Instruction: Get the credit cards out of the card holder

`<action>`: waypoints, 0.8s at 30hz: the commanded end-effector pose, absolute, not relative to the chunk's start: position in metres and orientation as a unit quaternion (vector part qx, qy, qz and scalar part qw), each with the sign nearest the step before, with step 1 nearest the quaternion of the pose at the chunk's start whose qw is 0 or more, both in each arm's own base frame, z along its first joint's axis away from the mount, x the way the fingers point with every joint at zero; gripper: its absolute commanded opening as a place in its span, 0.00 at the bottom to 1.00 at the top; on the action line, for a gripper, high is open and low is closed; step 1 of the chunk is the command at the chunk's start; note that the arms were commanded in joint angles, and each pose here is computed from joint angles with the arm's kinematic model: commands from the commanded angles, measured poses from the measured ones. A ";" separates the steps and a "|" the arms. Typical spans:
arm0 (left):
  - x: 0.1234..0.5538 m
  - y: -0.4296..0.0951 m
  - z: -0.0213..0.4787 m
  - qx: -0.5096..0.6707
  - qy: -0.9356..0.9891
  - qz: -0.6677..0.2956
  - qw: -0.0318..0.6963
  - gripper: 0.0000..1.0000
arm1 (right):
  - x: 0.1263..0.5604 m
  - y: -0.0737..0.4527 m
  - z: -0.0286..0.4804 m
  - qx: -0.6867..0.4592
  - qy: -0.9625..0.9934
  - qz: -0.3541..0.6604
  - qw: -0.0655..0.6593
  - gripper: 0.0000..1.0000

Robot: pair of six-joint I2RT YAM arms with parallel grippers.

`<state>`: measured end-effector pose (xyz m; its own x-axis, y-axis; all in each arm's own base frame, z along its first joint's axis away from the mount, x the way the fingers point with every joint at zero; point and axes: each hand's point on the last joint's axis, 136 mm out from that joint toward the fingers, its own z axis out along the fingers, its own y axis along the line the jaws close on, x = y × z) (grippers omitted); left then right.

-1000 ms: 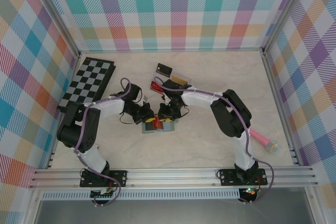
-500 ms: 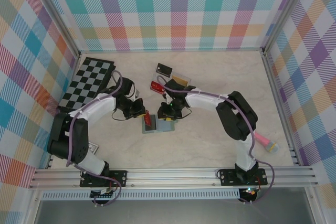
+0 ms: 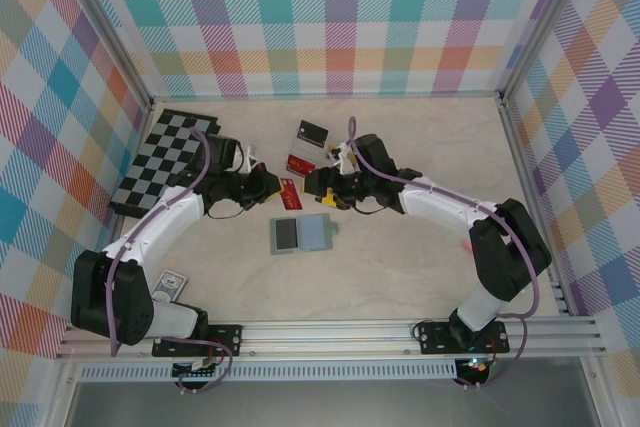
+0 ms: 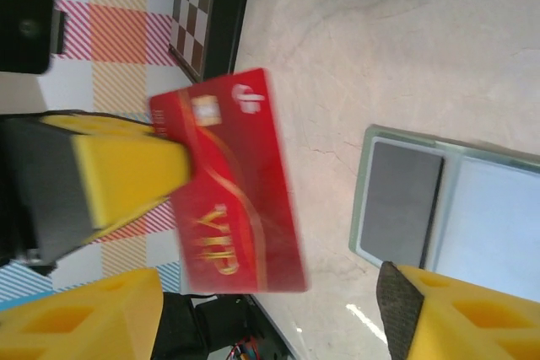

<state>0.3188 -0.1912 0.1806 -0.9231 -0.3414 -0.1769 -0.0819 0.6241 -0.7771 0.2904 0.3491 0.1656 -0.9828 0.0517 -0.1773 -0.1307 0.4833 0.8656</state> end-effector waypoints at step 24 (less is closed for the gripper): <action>0.324 -0.199 0.243 -0.136 0.789 -0.576 0.163 0.03 | 0.291 0.360 0.256 -0.019 0.738 0.669 0.086 0.38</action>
